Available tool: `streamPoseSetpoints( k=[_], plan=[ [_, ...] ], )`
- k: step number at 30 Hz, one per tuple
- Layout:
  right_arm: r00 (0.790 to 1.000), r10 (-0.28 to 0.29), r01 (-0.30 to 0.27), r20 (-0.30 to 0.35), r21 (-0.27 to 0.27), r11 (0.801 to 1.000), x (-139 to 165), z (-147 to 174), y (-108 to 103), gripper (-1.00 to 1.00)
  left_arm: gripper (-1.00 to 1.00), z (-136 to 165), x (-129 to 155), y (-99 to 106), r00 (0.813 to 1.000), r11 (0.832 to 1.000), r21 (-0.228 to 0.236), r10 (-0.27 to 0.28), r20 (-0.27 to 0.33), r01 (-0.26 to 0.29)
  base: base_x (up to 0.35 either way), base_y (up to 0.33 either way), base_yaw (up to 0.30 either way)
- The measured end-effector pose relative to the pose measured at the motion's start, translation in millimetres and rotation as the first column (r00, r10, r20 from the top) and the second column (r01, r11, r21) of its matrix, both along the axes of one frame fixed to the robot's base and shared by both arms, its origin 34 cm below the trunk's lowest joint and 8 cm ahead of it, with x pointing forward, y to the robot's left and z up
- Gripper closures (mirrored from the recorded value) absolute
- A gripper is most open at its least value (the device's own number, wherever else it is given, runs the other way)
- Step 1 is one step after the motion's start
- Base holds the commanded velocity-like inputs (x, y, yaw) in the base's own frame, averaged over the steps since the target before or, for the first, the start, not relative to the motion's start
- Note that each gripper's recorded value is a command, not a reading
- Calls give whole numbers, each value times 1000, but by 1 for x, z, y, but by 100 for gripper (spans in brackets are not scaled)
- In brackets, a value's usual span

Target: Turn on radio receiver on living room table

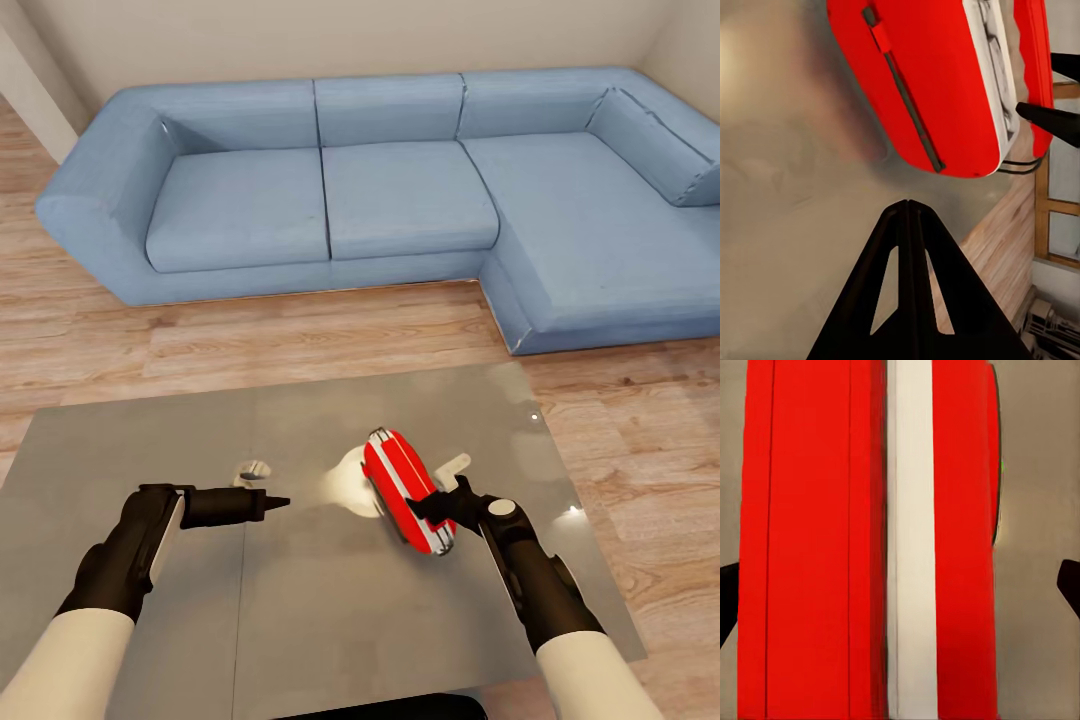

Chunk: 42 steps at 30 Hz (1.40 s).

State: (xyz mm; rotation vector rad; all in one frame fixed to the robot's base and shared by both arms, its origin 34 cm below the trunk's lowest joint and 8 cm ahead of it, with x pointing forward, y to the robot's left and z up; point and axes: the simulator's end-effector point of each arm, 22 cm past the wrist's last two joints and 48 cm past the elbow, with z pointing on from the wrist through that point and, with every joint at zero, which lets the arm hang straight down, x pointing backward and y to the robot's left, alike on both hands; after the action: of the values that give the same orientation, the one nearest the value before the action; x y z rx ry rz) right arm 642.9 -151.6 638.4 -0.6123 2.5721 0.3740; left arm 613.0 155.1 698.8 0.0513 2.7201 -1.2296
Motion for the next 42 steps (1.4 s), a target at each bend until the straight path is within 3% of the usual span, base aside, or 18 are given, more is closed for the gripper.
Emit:
streamPoseSetpoints(
  k=[11,20,24,26,29,42],
  plan=[
    [1000,2,-2,5,-3,1000,4,4,-1,-100,100,0,0,0,1000,1000,0,0,0,0,0,0,0],
    [999,-46,46,0,-15,999,28,43,-7,-100,100,0,0,0,1000,1000,0,0,0,0,0,0,0],
    [996,-71,72,-44,0,997,31,66,-6,-100,100,0,0,0,1000,1000,0,0,0,0,0,0,0],
    [993,-81,84,-90,35,996,30,89,0,-100,100,0,0,0,1000,1000,-1,0,0,0,0,0,0],
    [994,-61,65,-93,42,997,29,98,9,-100,100,1,0,-1,1000,1000,-4,-1,0,1,0,0,0],
    [982,-80,85,-168,26,996,17,109,15,-100,100,6,-1,-5,1000,999,-35,-6,1,6,0,0,0]
  ],
)
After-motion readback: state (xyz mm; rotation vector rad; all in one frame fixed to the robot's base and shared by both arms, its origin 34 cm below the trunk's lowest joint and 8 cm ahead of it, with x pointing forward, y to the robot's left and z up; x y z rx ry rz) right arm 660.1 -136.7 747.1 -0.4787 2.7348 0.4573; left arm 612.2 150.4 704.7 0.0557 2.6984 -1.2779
